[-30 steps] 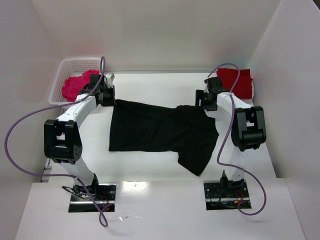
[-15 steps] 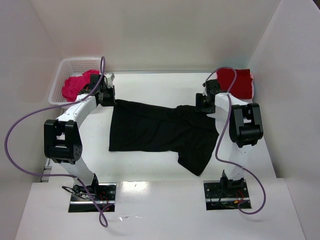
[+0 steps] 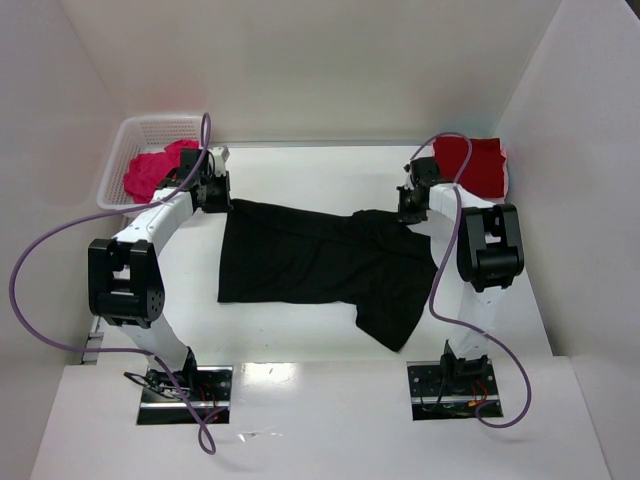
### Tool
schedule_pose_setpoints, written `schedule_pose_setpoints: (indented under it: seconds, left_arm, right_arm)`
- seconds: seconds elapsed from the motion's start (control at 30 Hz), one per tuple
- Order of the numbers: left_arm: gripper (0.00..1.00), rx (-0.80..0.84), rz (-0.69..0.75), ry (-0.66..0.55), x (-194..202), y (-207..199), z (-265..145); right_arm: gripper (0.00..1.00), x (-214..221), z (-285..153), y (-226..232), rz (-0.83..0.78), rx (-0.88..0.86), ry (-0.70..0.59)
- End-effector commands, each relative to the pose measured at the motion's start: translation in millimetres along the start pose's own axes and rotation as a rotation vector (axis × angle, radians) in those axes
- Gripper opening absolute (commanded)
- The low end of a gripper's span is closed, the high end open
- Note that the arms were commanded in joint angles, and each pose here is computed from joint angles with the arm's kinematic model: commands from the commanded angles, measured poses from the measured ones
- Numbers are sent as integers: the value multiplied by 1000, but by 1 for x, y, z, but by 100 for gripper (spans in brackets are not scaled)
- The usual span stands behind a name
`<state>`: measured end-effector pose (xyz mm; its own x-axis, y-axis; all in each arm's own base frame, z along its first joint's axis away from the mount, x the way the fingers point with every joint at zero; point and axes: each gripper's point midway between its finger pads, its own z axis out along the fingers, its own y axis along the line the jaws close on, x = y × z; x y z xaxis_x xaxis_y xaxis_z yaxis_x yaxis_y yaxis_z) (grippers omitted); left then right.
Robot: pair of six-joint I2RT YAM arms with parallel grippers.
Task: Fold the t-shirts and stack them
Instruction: Flatten out the tshirt
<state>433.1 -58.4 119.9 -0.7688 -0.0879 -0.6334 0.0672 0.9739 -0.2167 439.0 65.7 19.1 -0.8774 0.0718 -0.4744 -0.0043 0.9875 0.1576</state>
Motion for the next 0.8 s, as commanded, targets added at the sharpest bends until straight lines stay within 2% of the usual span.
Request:
schedule_pose_setpoints:
  seconds: [0.0, 0.2, 0.3, 0.6, 0.77]
  left_arm:
    - [0, 16, 28, -33, -13, -1, -2]
    - [0, 11, 18, -108, -44, 2, -15]
    - [0, 12, 14, -171, -65, 3, -21]
    - [0, -23, -3, -312, -115, 16, -29]
    - [0, -42, -5, -376, -147, 25, -34]
  right_arm:
    - [0, -56, -32, 3, -10, 7, -165]
    - [0, -145, -107, 11, -1, 19, -449]
    - [0, -173, -134, 12, 1, 12, -538]
    - [0, -217, -167, 10, -5, 3, -709]
    - [0, -231, -174, 5, -8, -25, -753]
